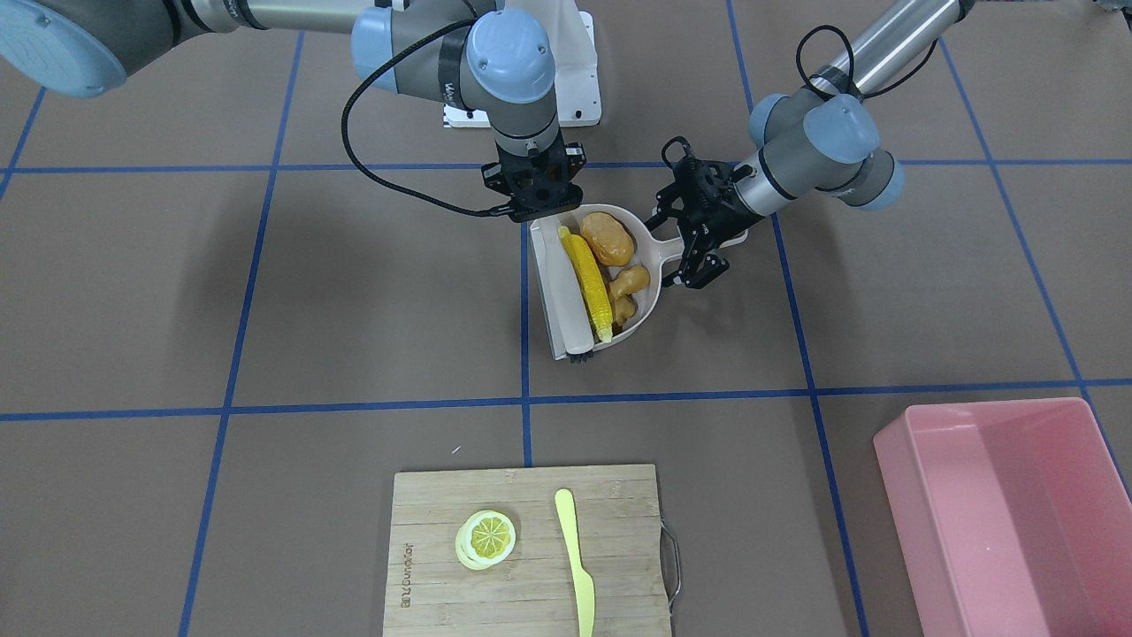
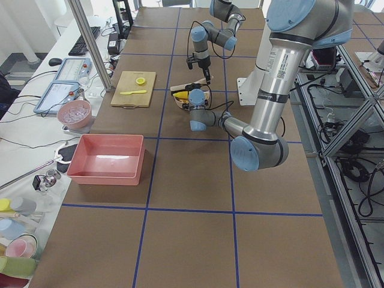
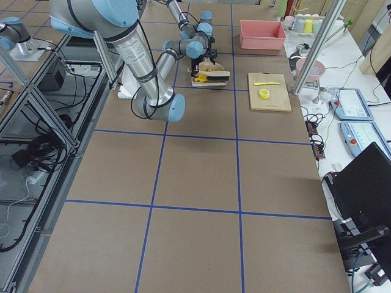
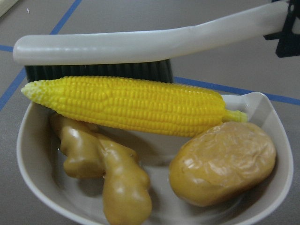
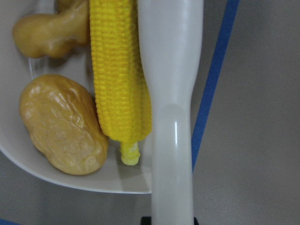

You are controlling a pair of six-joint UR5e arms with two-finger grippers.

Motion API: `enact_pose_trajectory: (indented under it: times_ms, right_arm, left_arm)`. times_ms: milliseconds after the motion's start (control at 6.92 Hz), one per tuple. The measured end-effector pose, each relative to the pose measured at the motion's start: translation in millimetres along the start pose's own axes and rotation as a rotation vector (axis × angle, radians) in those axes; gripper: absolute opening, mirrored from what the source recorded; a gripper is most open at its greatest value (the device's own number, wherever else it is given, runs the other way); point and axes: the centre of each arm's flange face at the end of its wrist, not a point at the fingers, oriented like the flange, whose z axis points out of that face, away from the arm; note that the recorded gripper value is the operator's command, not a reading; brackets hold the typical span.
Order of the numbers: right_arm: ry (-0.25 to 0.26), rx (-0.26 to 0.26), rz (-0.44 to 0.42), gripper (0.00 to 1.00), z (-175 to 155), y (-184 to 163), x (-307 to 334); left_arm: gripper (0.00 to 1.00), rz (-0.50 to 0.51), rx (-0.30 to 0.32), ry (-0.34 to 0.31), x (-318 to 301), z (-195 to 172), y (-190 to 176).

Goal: Sweep and dump trash into bin
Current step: 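Lift the loaded dustpan with the left gripper while the right gripper withdraws the brush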

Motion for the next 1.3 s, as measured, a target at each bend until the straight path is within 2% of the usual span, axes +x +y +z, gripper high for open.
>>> enact_pose_trajectory:
  times_ms: [433,578,722,867,1011,1300]
  right_arm:
    - [-0.011,-0.023,0.027,0.00,-12.2,-18.6,23.7]
    - [-0.010,-0.032,0.037,0.00,-13.1,-23.1,41.2]
    - [-0.005,-0.035,0.043,0.00,-11.2,-23.9,51.9]
    - [-0.001,-0.037,0.047,0.00,-9.3,-23.2,58.1]
    - [0.000,-0.041,0.049,0.00,-7.9,-22.4,61.8]
    - [0.020,-0.042,0.068,0.00,-18.3,-22.8,71.9]
  left_arm:
    - [0.88,0.000,0.000,0.001,0.1,0.0,-0.4]
    - [0.81,0.000,0.001,0.001,0.2,0.0,-0.9]
    - [0.62,0.000,0.003,0.002,0.5,-0.3,-1.7]
    - [0.37,0.001,0.005,0.002,0.9,-0.8,-2.7]
    - [0.23,0.002,0.007,0.002,1.4,-1.6,-3.6]
    - [0.09,0.007,0.014,0.004,2.5,-3.8,-6.3]
